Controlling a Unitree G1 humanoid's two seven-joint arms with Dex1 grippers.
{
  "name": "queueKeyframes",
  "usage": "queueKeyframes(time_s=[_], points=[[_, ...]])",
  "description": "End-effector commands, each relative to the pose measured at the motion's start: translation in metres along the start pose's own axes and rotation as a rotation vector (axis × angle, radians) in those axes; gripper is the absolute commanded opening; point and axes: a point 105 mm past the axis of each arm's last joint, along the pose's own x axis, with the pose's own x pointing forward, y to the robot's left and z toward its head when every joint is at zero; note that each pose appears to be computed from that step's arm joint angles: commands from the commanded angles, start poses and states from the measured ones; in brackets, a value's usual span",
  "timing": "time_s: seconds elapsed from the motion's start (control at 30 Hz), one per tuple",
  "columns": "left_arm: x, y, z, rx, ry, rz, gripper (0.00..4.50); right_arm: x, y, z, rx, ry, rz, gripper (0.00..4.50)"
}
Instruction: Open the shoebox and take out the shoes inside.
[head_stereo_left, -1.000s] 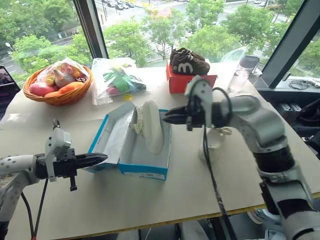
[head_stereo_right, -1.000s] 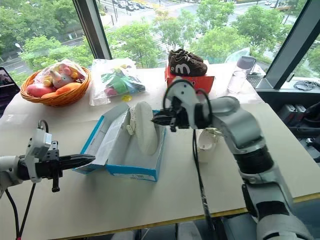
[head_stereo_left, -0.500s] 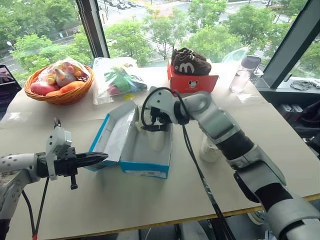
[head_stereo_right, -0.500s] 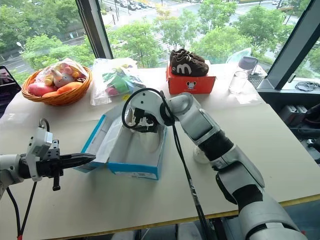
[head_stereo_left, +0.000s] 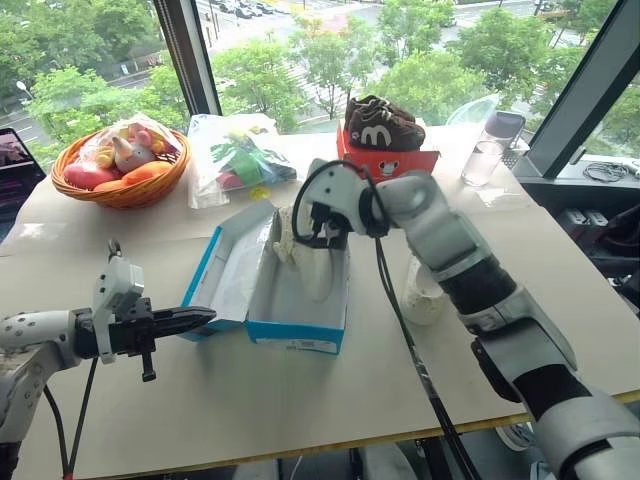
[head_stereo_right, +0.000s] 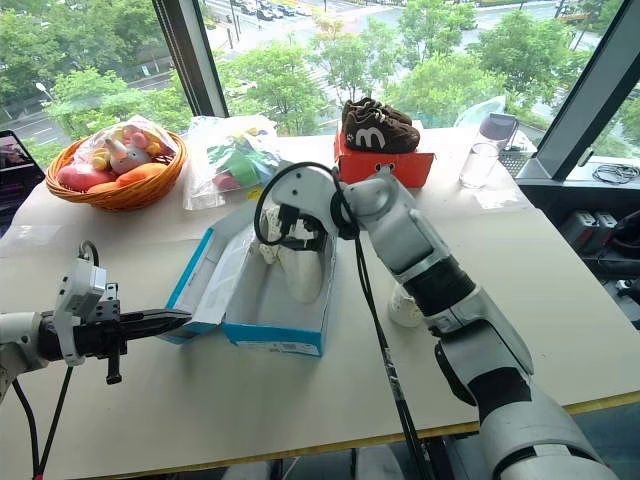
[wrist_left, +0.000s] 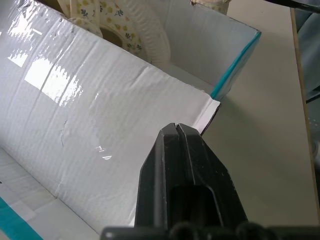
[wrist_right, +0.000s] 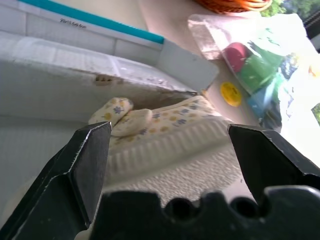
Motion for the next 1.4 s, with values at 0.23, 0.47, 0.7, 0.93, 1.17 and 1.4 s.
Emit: queueKeyframes(time_s=[0.23, 0.47, 0.7, 0.93, 1.17, 1.4], points=[[-0.002, 0.001, 0.011, 0.038, -0.014, -0.002, 0.00, -0.010, 0.068, 0.018, 0.391, -0.043, -0.025, 4.45], [0.004, 0.005, 0.019, 0.049, -0.025, -0.026, 0.00, 0.012, 0.060, -0.006, 0.337, 0.107, -0.226, 4.45], [0.003, 0.005, 0.023, 0.047, -0.013, -0.046, 0.00, 0.007, 0.046, -0.001, 0.231, 0.095, -0.350, 4.45], [0.003, 0.007, 0.028, 0.057, -0.004, -0.060, 0.00, 0.013, 0.047, -0.010, 0.245, 0.114, -0.366, 4.45], [0.004, 0.005, 0.026, 0.055, -0.008, -0.061, 0.00, 0.023, 0.054, -0.036, 0.272, 0.181, -0.377, 4.45], [0.003, 0.005, 0.026, 0.054, -0.008, -0.060, 0.00, 0.033, 0.066, -0.043, 0.292, 0.198, -0.340, 4.45]])
